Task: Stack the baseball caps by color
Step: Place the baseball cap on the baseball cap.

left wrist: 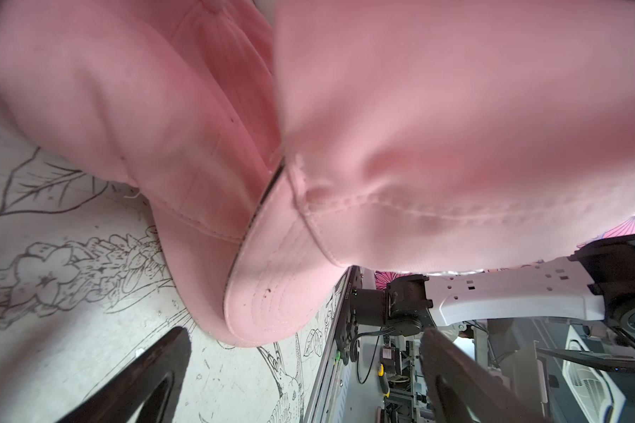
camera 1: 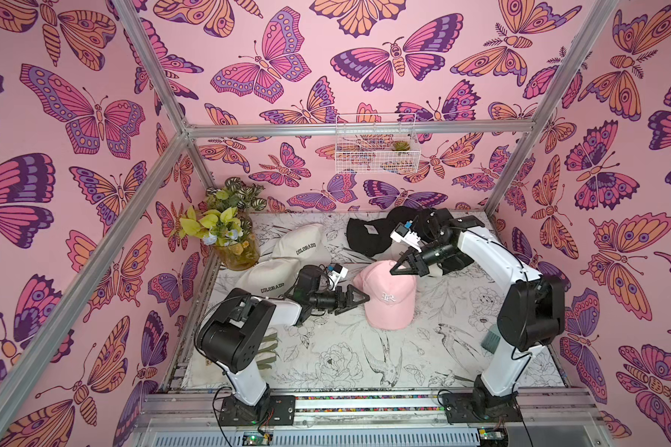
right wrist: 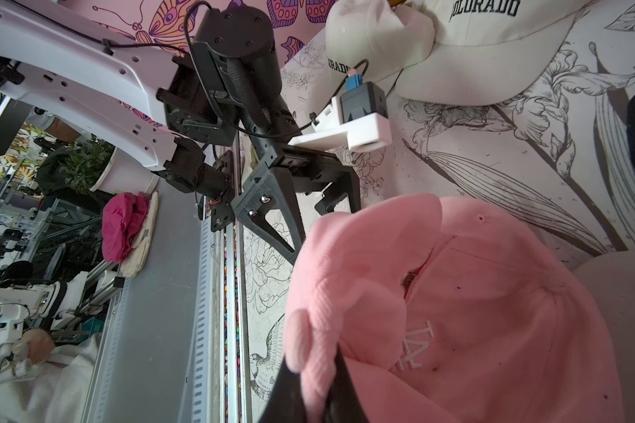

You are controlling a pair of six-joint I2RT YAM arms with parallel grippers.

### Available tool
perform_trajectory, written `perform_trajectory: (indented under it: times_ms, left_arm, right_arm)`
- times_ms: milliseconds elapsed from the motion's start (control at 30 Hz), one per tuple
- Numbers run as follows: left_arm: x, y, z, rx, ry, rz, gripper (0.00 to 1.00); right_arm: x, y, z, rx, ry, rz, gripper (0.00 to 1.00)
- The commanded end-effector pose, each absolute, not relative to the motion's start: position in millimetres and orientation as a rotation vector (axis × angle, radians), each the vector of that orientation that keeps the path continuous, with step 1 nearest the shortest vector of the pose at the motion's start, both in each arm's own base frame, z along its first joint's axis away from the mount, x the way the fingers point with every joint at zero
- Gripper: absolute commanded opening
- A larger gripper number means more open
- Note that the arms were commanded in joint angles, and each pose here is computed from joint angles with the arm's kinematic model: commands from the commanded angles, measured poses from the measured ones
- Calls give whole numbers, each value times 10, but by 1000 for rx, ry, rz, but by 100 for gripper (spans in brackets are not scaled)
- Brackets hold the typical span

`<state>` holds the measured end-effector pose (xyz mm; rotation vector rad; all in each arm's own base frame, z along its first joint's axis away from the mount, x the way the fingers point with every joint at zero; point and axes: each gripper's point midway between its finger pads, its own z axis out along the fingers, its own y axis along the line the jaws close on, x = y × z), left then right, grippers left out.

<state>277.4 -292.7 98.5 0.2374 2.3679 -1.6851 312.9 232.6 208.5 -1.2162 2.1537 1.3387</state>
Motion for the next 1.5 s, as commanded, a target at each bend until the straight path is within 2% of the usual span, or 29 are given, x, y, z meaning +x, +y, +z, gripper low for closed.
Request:
perform_trajectory:
  times_ms: [0, 400, 633, 800, 933, 1133, 1200, 1233, 1267, 1467]
  left_arm:
    - [2776, -2907, 998, 273, 2380, -1638, 100]
    - [2796, -2898, 867, 240, 2432, -1615, 100]
    - [2807, -2885, 791, 223, 2469, -1587, 100]
    - [2808, -2882, 761, 223, 2487, -1571, 100]
    - [2829, -2880, 745, 215, 2499, -1550, 100]
    - [2844, -2866, 731, 201, 2513, -1515, 100]
    - [2853, -2851, 715, 191, 2524, -1493, 100]
    - [2862, -2842, 705, 185, 2531, -1480, 100]
    - [2870, -2835, 694, 179, 2537, -1468, 100]
    - [3002, -2722, 655, 99, 2581, -1322, 100]
  right_arm:
    - [3136, 2313, 2083, -1216, 2170, 1372, 4]
    - [3696, 2229, 1727, -1063, 2235, 1283, 4]
    - [3849, 2165, 1146, -1018, 2387, 1267, 4]
    - [4003, 2157, 909, -919, 2467, 1209, 9]
    - [4141, 2186, 1043, -846, 2474, 1092, 29]
    - [4401, 1973, 1357, -556, 2472, 835, 59]
    - [4368, 1930, 1486, -486, 2439, 817, 76]
    - [4339, 1883, 1543, -437, 2426, 794, 95]
    - [4314, 1834, 1565, -397, 2418, 768, 99]
    - [4024, 1449, 1636, -154, 2379, 586, 99]
